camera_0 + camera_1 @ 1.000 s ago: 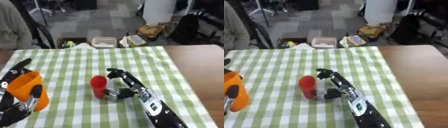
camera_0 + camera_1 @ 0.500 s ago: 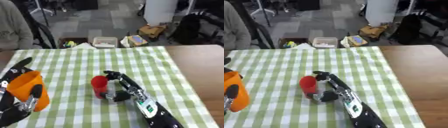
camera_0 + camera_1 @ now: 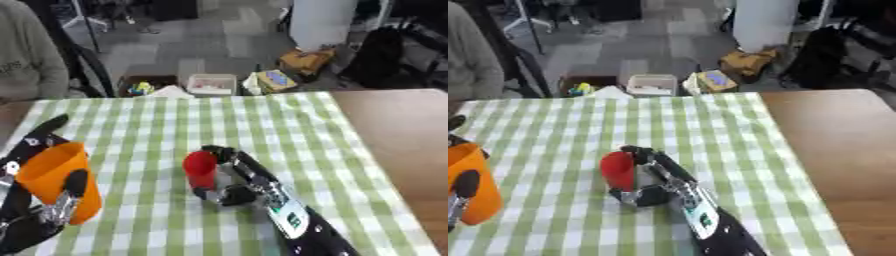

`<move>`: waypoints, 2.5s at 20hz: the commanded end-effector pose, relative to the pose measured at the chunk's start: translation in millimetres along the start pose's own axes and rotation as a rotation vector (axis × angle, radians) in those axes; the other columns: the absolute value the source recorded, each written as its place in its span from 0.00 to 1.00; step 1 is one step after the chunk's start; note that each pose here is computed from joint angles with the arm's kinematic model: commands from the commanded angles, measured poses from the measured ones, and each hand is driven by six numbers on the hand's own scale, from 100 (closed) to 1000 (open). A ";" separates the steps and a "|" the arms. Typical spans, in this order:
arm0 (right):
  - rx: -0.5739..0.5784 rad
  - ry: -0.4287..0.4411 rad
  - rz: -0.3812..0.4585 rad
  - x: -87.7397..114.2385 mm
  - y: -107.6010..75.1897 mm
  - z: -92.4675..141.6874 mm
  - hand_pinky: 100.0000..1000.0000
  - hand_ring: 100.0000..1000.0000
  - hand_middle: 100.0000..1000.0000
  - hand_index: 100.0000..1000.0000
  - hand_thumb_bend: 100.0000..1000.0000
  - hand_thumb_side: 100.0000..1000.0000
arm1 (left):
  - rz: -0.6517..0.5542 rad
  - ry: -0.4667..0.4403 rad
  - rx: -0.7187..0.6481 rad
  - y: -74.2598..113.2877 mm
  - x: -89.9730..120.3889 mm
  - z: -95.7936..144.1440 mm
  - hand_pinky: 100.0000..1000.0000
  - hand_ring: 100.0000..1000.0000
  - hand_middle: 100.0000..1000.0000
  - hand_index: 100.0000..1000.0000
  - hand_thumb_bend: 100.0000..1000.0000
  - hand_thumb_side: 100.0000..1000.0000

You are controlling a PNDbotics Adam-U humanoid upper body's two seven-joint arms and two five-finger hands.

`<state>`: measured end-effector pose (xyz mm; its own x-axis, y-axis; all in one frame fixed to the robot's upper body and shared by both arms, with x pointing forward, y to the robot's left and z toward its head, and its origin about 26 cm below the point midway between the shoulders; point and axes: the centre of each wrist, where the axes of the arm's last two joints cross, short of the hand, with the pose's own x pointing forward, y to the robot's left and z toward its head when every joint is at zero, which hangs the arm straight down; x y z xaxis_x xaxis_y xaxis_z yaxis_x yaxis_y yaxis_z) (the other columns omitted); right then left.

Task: Pour the contents of one cup into another cup.

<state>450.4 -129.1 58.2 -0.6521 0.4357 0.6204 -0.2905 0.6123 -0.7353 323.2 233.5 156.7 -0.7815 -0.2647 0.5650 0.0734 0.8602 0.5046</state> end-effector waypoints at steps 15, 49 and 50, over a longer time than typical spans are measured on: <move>-0.038 0.001 0.007 10.0 18.8 -14.3 0.70 0.53 0.40 0.79 0.29 0.34 | 0.017 -0.071 -0.033 0.6 15.7 -14.6 0.00 0.24 0.47 0.93 0.00 0.45; -0.084 -0.124 0.004 36.7 14.0 -25.5 0.35 0.15 0.05 0.44 0.00 0.00 | -0.047 -0.236 -0.173 31.2 60.4 -36.4 0.00 0.16 0.39 0.79 0.00 0.34; -0.071 -0.130 -0.002 37.7 16.6 -24.8 0.35 0.15 0.05 0.44 0.00 0.00 | -0.051 -0.245 -0.181 32.9 61.4 -37.9 0.00 0.16 0.38 0.79 0.00 0.33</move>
<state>436.3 -88.7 62.5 -0.7086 0.3678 0.6022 -0.2544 0.6629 -0.7042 303.8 225.4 221.9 -0.8949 -0.1717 0.4119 0.1391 0.7697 0.6230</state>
